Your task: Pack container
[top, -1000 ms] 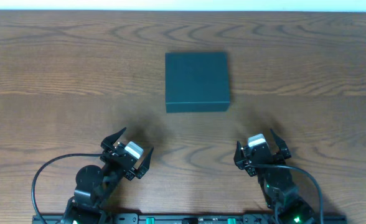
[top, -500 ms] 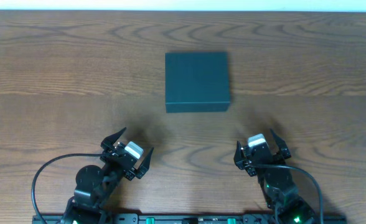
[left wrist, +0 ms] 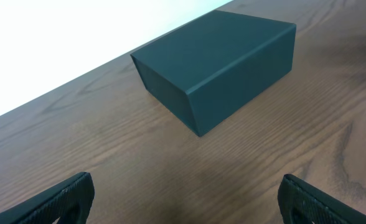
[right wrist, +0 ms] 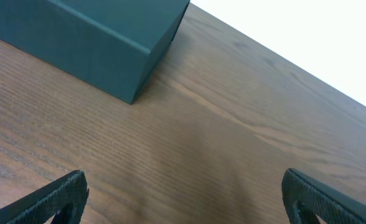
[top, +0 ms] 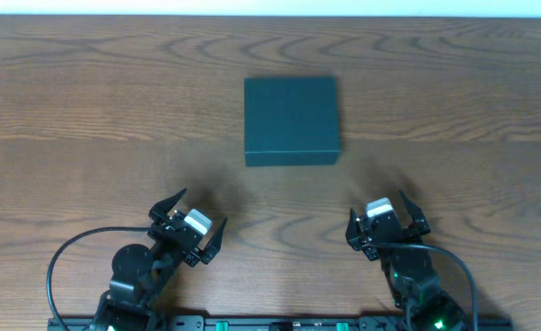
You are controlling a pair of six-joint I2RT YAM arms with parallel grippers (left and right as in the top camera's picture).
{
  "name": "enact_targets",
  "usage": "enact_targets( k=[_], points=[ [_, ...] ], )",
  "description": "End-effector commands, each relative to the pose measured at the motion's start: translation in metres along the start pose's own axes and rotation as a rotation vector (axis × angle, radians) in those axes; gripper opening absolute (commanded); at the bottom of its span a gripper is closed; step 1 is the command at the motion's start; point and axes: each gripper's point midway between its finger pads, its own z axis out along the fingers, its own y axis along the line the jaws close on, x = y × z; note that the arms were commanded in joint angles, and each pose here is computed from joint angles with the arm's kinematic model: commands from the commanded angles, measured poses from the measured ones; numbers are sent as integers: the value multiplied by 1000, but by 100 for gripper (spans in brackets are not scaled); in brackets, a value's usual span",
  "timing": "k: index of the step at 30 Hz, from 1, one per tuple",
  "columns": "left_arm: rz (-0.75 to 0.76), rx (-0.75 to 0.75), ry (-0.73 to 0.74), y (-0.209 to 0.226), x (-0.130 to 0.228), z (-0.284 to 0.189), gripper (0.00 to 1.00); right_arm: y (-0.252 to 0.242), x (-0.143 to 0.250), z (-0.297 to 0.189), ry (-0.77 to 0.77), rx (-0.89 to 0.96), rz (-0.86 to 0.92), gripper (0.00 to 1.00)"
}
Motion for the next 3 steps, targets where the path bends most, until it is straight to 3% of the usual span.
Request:
enact_targets(
  k=[1,3],
  points=[
    [-25,38,43,-9,14,1,96,-2,2,0,8,11,-15,99],
    [-24,38,43,-9,14,1,95,-2,2,0,8,11,-15,99]
  ],
)
